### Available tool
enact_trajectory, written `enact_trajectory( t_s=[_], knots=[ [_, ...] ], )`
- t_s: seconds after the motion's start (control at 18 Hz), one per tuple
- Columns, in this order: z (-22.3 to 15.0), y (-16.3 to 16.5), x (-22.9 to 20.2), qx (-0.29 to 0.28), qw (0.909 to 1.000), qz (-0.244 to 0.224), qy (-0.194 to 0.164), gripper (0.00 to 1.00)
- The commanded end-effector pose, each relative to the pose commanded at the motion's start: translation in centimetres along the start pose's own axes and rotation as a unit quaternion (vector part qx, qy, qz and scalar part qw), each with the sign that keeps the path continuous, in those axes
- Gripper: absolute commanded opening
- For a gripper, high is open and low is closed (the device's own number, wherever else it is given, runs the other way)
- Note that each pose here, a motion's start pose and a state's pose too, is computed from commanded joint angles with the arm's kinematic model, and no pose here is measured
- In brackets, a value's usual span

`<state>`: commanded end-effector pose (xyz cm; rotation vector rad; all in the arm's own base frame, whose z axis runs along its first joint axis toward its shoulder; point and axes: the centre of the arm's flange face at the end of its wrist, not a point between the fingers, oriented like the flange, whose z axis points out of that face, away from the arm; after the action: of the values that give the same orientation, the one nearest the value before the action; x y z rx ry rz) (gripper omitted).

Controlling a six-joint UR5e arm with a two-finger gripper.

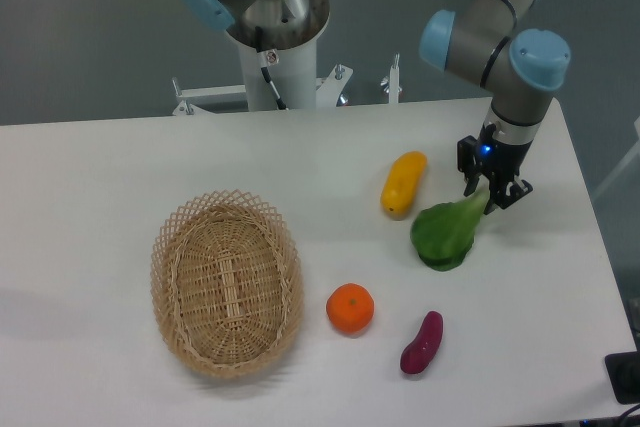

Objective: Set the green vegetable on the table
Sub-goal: 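Lower the held bok choy onto the table beside the yellow squash, then open the gripper to release the bok choy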

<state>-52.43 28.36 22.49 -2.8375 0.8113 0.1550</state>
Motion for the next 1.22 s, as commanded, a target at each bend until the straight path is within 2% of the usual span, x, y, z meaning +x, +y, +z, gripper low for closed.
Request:
enact_trajectory(
  t_s=[0.22,0.44,0.61,0.83,1.0,1.22],
  knots=[
    [-2.7,-1.1,-1.9,-0.007,0.9995,-0.013,-0.029,1.00],
    [-6.6,-6.5,-4.5,-0.005,0.9956,-0.060,-0.071,1.00],
    [-9.4,-10.2,-5.4,0.000,0.9928,-0.070,-0.097,1.00],
    [-13.5,-11.7,-5.6,0.004,0.9878,-0.093,-0.125,1.00],
    [-16.7,-11.8,-6.1,0.004,0.9894,-0.095,-0.110,1.00],
    [-21.0,-9.7,-7.3,0.000,0.9912,-0.111,-0.072,1.00]
  ],
)
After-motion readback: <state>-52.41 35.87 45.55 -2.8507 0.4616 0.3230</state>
